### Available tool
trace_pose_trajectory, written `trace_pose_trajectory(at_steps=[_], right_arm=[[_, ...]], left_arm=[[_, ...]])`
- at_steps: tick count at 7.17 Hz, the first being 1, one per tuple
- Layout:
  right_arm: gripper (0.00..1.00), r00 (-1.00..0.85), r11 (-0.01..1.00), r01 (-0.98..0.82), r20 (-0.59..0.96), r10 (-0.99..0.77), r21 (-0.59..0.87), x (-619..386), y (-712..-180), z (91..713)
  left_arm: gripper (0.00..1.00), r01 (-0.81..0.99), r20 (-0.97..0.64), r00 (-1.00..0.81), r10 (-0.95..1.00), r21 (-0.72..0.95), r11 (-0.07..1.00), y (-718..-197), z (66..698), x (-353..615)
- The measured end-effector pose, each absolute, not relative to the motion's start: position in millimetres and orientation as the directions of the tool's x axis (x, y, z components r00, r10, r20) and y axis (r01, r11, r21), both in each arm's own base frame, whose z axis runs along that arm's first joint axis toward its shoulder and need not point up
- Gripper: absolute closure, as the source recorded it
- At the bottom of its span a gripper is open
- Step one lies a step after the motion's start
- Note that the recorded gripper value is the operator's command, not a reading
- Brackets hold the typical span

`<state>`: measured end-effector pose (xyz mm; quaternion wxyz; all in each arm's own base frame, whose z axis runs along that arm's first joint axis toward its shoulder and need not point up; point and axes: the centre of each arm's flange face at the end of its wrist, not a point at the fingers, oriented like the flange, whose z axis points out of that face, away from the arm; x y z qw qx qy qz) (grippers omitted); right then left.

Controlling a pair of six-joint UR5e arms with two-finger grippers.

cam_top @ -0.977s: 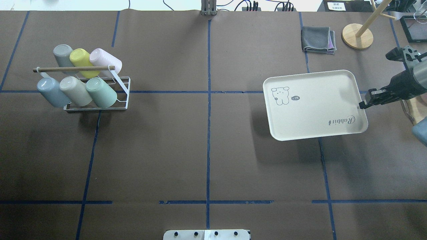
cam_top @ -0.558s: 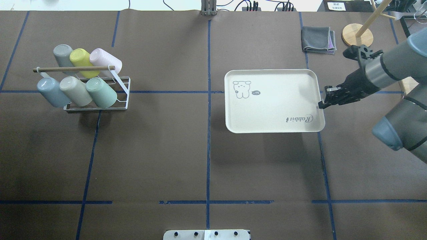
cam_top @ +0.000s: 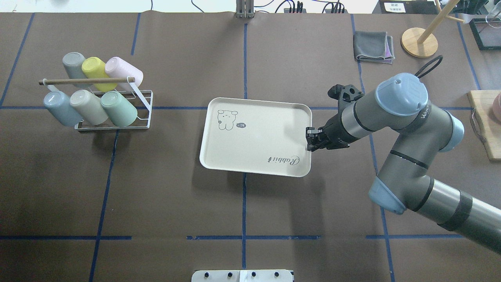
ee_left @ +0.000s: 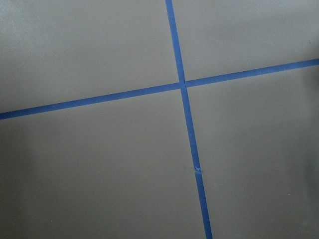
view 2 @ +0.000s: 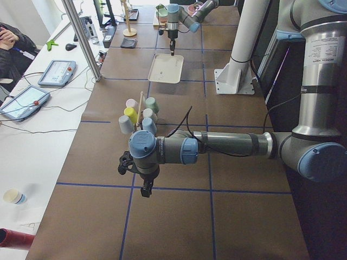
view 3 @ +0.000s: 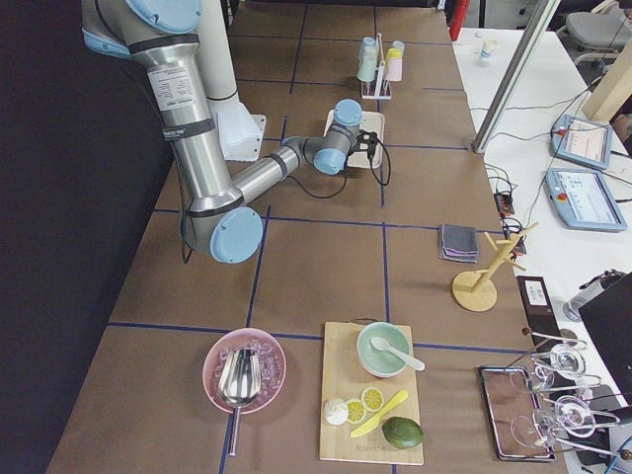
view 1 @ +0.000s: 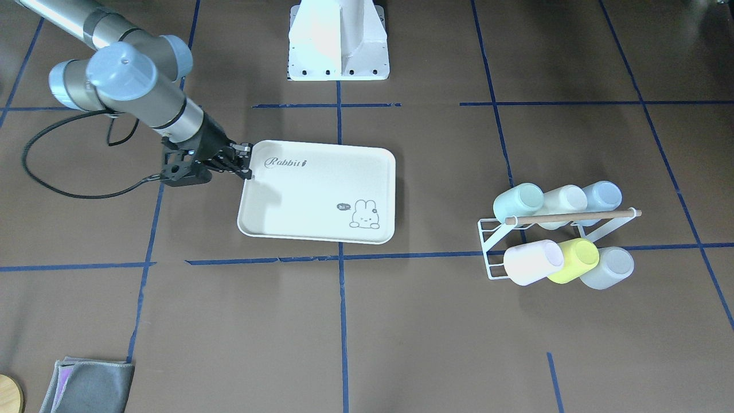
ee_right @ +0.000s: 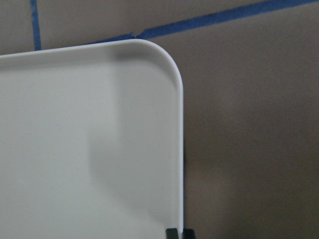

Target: Pick up and place green cup on tray

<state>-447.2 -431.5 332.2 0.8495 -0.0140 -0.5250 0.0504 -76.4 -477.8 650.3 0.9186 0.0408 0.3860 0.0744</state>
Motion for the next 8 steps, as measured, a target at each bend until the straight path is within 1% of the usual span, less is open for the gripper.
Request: trace_pose_trajectory(at_steps=[2,3,4,5,8], right_arm=[[1.00,0.454,0.996,-0.065,0.887,0.080,-0.057,-476.2,-408.2,328.6],[0.96,0.455,0.997,-0.060,0.888,0.072,-0.050,-482.4,-402.9,326.4],[0.37,0.455,0.997,-0.058,0.888,0.068,-0.047,-484.2,-401.1,325.9],[0.00,0.456,0.997,-0.056,0.888,0.066,-0.045,-483.1,-401.9,326.8],[0.00,0.458,0.997,-0.065,0.887,0.069,-0.044,-474.7,-409.1,330.1]], left_arm=[[0.00,-0.106,-0.703,0.691,0.168,0.131,0.986,-477.7,651.7,-76.4],[0.00,-0.106,-0.703,0.691,0.168,0.131,0.986,-477.7,651.9,-76.4],[0.00,-0.106,-0.703,0.691,0.167,0.130,0.986,-477.7,651.9,-76.4],[0.00,-0.106,-0.704,0.691,0.167,0.130,0.986,-477.7,651.9,-76.4],[0.00,-0.107,-0.703,0.690,0.173,0.138,0.985,-479.1,648.5,-76.4]])
